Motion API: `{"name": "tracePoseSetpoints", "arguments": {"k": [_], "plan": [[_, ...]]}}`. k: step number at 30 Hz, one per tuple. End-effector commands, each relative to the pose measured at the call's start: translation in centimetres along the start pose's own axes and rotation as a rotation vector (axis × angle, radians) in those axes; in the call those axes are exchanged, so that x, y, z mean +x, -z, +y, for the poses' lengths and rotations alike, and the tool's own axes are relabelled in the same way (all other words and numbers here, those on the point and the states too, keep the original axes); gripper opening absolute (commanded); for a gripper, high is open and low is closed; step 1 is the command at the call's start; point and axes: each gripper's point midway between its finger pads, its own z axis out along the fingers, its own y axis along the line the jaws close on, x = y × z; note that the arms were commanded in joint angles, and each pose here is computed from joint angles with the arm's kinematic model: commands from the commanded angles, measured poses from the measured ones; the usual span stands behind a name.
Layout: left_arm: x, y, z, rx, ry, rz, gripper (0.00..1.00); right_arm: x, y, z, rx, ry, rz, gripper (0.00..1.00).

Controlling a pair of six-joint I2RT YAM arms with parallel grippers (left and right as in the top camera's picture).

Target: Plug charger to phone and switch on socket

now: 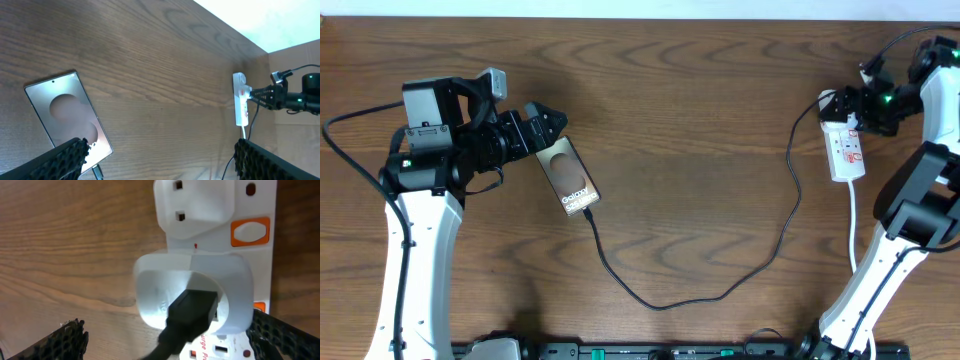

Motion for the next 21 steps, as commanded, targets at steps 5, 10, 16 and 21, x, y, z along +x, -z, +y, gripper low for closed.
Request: {"name": "tracePoseSetpoints", "arguments": {"k": [5, 10, 16, 21], "plan": [[-0.23, 0.29, 0.04, -0.008, -0.010, -0.011, 0.95, 0.43, -2.09, 1.98, -0.057, -0.018, 0.043, 0.99], [-0.17, 0.29, 0.06, -0.009, -0.008, -0.008, 0.95, 0.35, -2.29, 2.36, -0.056, -0.027, 0.046, 0.99], [-0.16, 0.29, 0.06, -0.009, -0.008, -0.008, 0.95, 0.39, -2.45, 2.61, -0.057, -0.069, 0.052, 0.99], [-0.16, 0.29, 0.06, -0.009, -0.008, -0.008, 0.95, 0.90, -2.86, 2.55, -0.061, -0.091, 0.068, 0.99]]}}
